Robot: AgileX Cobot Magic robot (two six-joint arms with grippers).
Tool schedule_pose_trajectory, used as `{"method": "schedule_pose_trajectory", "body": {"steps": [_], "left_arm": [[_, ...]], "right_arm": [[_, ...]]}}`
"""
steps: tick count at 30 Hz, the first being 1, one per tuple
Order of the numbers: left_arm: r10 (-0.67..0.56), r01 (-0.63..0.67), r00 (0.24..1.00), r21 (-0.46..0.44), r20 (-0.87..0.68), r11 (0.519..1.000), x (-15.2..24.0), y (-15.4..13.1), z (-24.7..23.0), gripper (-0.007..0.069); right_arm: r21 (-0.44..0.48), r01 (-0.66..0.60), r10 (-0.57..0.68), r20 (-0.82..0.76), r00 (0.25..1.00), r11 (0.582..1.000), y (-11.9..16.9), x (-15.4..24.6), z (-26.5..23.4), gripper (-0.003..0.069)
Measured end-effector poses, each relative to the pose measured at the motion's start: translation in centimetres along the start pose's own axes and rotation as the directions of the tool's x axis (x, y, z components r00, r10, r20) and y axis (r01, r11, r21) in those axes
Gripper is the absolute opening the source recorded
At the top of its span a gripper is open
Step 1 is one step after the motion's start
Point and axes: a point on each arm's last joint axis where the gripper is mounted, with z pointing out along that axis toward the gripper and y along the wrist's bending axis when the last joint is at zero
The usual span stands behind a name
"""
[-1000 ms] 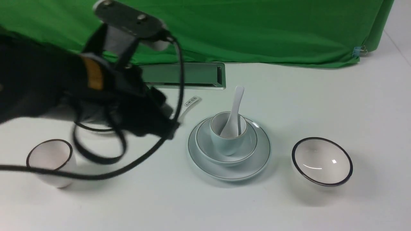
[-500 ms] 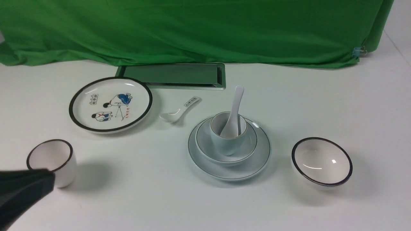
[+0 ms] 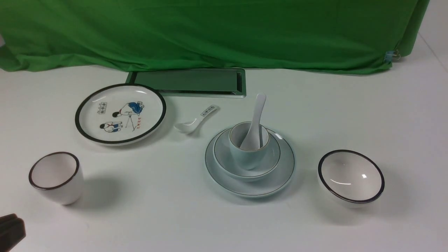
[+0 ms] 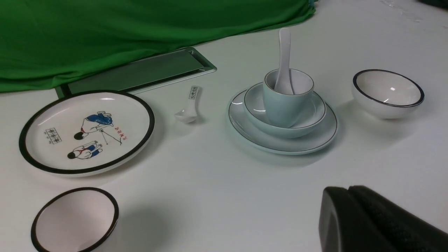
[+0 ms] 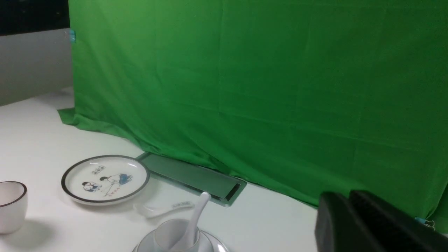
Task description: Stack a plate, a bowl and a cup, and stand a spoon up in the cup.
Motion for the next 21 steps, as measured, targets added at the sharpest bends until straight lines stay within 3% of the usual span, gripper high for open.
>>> {"method": "schedule_pose_trajectory", "body": {"steps": [14,21], "left_arm": [[0.000,0.000,1.000,0.000,0.000,1.000,0.0,0.0,0.0,-0.0032],[0.000,0.000,1.000,0.000,0.000,1.000,0.0,0.0,0.0,-0.0032]], "right_arm": [[0.000,-0.004,0.004,0.001,1.000,1.000,0.0,0.2,0.1,0.0104],[0.021,-0.008,0.008,0.010,1.000,1.000,0.2,3.1,0.8,0.0101]]}}
